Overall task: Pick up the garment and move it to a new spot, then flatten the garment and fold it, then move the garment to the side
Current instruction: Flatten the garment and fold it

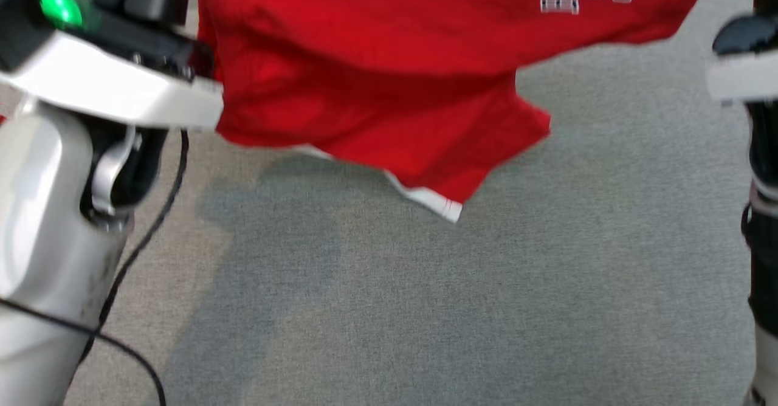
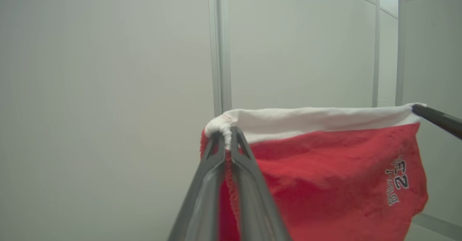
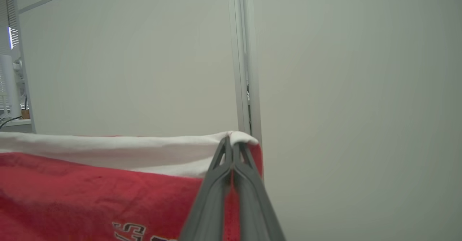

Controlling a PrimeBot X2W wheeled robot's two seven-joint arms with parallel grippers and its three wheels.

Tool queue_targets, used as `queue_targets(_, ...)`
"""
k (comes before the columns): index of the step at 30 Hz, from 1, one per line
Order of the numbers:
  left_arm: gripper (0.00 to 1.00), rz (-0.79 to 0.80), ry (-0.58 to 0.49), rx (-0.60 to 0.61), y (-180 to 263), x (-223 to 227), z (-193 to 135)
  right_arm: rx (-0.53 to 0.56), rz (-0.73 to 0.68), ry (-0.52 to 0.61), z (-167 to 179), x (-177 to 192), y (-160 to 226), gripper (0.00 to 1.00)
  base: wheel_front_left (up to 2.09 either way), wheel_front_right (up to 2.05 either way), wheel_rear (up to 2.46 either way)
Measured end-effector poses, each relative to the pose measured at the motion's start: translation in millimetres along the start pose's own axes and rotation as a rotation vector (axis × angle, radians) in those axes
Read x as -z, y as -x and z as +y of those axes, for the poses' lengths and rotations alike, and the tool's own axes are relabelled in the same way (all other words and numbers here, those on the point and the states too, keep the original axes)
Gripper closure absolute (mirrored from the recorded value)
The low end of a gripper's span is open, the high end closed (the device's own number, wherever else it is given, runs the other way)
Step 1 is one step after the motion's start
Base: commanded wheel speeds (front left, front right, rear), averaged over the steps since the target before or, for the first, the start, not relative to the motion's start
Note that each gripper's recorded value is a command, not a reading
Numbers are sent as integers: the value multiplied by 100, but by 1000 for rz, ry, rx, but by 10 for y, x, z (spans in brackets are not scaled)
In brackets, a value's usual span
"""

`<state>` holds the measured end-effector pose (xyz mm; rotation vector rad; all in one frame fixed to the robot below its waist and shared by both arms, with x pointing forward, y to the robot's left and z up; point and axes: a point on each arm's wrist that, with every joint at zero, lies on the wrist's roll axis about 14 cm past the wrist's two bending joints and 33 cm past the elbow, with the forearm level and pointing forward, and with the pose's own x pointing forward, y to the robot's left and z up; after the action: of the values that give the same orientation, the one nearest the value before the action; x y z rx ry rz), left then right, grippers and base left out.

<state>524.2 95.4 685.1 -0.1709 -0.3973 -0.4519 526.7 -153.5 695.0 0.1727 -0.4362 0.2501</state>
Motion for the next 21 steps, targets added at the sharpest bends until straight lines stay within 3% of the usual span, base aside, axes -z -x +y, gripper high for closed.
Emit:
queue_targets(12,100,0,-32,-50,-723,474,443,-74,-15,-40,178,354,-1000,100,0,0,0)
queue_targets(21,100,206,40,-167,-665,1197,712,-63,193,-62,260,1022,-1105,100,0,0,0)
